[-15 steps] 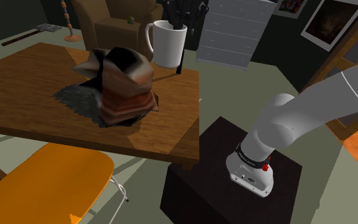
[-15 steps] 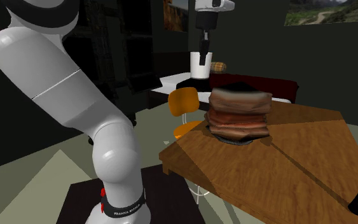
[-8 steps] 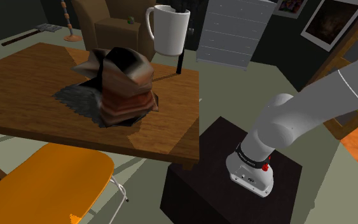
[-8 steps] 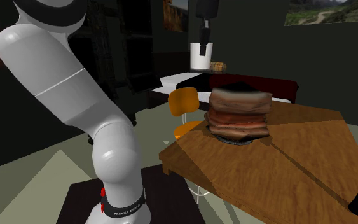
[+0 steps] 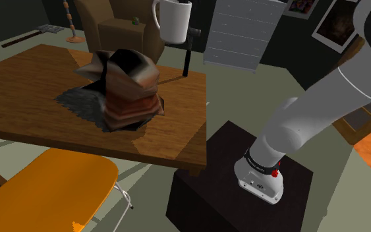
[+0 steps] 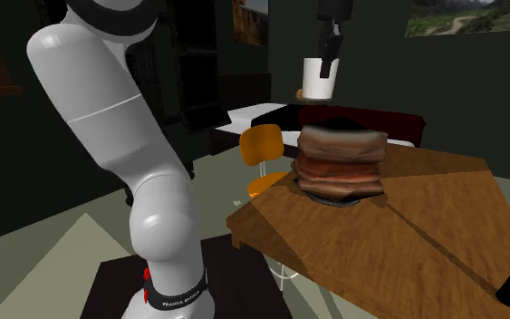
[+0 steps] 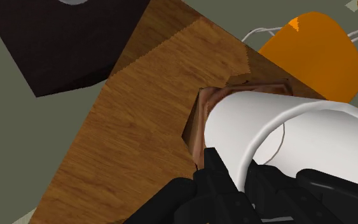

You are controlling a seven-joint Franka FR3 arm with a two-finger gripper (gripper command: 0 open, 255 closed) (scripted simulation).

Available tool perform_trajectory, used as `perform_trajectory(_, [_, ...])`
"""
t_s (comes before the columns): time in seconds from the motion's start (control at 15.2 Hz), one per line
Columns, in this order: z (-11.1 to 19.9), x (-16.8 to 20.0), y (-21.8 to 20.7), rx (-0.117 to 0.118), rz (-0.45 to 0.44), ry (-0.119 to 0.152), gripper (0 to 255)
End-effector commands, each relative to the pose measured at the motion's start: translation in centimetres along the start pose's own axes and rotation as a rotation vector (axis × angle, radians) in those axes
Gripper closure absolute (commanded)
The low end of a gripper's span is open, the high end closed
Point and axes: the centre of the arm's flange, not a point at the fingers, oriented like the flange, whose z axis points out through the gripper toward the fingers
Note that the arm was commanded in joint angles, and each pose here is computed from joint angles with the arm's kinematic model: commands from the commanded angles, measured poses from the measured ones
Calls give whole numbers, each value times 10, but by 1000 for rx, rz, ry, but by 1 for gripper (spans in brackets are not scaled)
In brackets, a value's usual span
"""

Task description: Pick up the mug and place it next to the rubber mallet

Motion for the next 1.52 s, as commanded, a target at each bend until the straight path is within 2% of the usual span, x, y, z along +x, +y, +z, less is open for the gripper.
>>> perform_trajectory(0.0, [-1, 24, 12, 0, -1, 0, 255])
perform_trajectory(1.06, [-14, 218, 94, 0, -1, 0, 255])
perform_trajectory(1.12, [-16, 238, 103, 0, -1, 0, 255])
perform_trajectory(1.45, [10, 239, 104, 0, -1, 0, 255])
